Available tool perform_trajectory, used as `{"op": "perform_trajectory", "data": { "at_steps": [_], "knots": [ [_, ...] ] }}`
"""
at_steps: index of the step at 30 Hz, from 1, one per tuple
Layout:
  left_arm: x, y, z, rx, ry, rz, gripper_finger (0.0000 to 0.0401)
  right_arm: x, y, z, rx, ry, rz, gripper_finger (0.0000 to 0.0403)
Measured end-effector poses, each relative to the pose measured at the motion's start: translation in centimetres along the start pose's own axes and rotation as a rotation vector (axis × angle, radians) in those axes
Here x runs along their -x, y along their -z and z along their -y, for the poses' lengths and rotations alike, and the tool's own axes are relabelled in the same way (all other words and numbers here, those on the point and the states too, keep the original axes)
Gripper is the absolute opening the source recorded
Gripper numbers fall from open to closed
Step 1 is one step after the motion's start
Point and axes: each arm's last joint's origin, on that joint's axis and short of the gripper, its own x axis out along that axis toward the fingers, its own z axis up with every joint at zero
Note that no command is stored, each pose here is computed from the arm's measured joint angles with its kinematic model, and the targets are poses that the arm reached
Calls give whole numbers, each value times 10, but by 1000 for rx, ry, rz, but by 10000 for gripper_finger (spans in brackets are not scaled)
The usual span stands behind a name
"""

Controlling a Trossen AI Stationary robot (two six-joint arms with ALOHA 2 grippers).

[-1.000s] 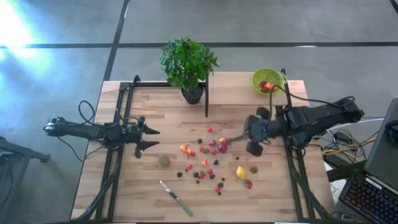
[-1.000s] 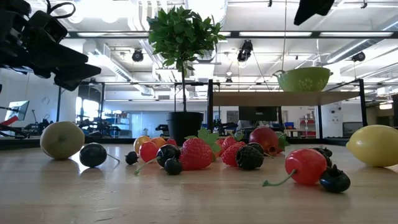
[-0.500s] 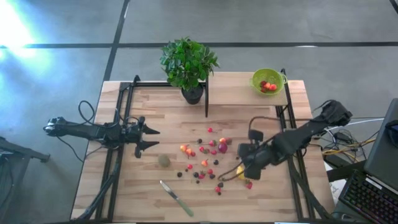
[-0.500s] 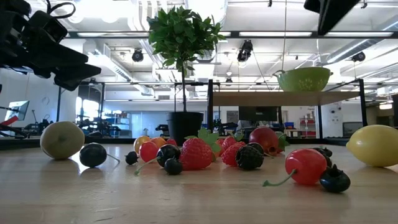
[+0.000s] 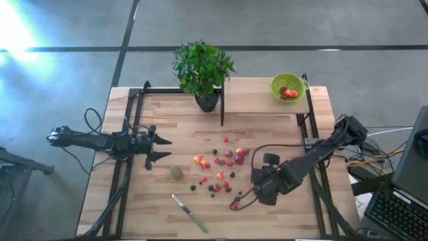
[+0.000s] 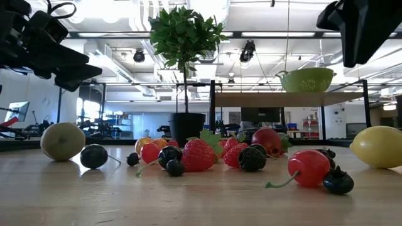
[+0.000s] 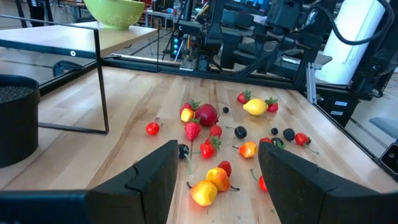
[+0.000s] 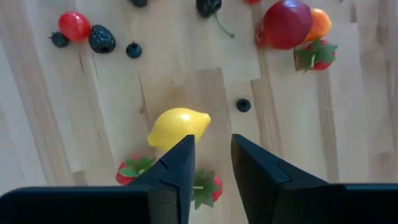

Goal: Pick & Place Fruit
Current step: Put the strawberry into the green strainer bowl on the shelf

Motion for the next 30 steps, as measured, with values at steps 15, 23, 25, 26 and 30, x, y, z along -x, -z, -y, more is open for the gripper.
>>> {"op": "perform_trajectory", "data": {
  "at_steps": [15, 23, 25, 26, 30],
  "knots": [
    [0, 0, 0, 0, 1, -1, 229, 4, 29, -11, -39, 42, -66, 167],
    [0, 0, 0, 0, 0, 0, 229, -6, 53, -21, 257, 86, -75, 184],
    [0, 0, 0, 0, 0, 0, 229, -9, 59, -22, 367, 95, -85, 185],
    [0, 0, 0, 0, 0, -1, 229, -11, 61, -21, 424, 102, -90, 185],
    [0, 0, 0, 0, 1, 0, 229, -19, 66, -19, 640, 112, -119, 179]
  ]
}}
